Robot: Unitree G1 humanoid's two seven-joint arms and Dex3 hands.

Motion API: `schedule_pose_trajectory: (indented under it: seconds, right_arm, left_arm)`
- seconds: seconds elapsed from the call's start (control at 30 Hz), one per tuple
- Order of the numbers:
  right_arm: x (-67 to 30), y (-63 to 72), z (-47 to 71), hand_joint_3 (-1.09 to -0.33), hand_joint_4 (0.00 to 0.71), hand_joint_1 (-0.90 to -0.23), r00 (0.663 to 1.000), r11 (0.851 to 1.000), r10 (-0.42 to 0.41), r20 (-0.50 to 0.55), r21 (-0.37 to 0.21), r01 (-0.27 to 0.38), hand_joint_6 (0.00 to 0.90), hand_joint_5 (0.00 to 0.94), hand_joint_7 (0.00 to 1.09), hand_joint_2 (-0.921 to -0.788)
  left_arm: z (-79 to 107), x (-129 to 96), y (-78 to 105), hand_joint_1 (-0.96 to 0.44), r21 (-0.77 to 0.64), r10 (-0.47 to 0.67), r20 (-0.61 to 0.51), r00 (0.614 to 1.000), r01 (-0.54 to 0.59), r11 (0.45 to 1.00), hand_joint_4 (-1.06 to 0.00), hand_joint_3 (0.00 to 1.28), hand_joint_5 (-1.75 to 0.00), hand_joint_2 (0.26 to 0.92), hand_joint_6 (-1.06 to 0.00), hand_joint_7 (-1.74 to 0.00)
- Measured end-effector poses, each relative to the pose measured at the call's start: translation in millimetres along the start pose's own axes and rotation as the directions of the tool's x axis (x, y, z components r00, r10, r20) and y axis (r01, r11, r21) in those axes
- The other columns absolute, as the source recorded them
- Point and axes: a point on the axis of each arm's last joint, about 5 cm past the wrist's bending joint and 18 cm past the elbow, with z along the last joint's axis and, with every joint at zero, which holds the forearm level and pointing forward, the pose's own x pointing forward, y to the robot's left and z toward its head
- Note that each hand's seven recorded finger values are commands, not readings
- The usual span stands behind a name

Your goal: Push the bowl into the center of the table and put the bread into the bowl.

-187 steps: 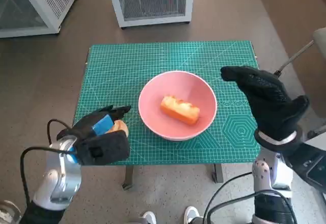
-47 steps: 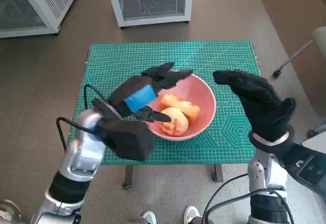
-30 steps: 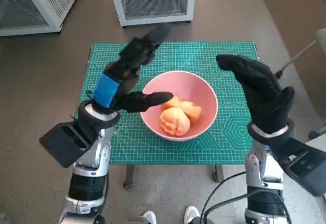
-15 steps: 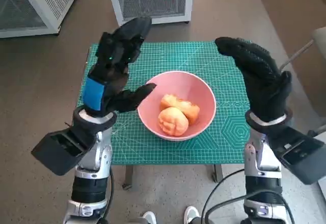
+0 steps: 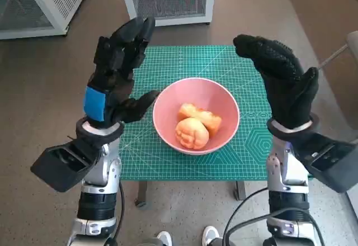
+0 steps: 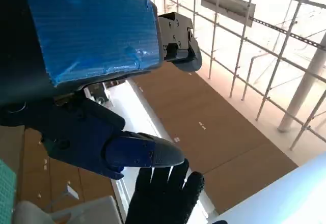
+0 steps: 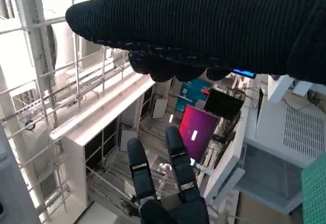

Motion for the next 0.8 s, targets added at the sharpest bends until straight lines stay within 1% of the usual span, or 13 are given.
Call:
schedule_pose_trajectory:
  seconds: [0.27,0.43,0.57,0.67,0.8]
  right_arm:
    - [6.7,-0.8,0.5,-0.507,0.28,-0.543,1.0,1.0,0.019,0.017,-0.005,-0.019,0.046,0.004,0.63,-0.921]
    - [9.6,-1.9,-1.0,-0.514,0.274,-0.543,0.999,0.999,0.035,0.023,-0.01,-0.035,0.039,0.001,0.64,-0.921]
    - [10.2,-2.6,-3.2,-0.513,0.271,-0.544,0.999,0.999,0.045,0.024,-0.013,-0.045,0.043,0.0,0.65,-0.921]
    - [9.7,-2.9,-4.9,-0.512,0.267,-0.549,0.999,0.999,0.047,0.022,-0.015,-0.047,0.057,0.0,0.66,-0.921]
    - [8.1,-2.9,-6.9,-0.501,0.263,-0.554,0.999,0.999,0.042,0.019,-0.019,-0.042,0.051,0.001,0.7,-0.921]
  left_arm:
    - [-4.2,-1.3,0.4,-0.62,0.022,-0.013,0.015,1.0,0.013,1.0,-0.26,0.3,-0.02,0.921,-0.08,-0.55]
    - [-5.9,-0.9,-0.4,-0.62,0.031,-0.024,0.03,0.999,0.023,0.999,-0.27,0.3,-0.02,0.921,-0.03,-0.64]
    - [-6.9,0.2,-0.8,-0.62,0.048,-0.041,0.037,0.998,0.039,0.998,-0.27,0.31,-0.02,0.921,-0.01,-0.7]
    - [-7.4,0.2,-0.9,-0.62,0.062,-0.055,0.04,0.998,0.052,0.997,-0.27,0.32,-0.02,0.921,0.0,-0.71]
    - [-8.2,0.2,0.1,-0.63,0.072,-0.062,0.04,0.997,0.059,0.996,-0.28,0.32,-0.02,0.921,0.0,-0.72]
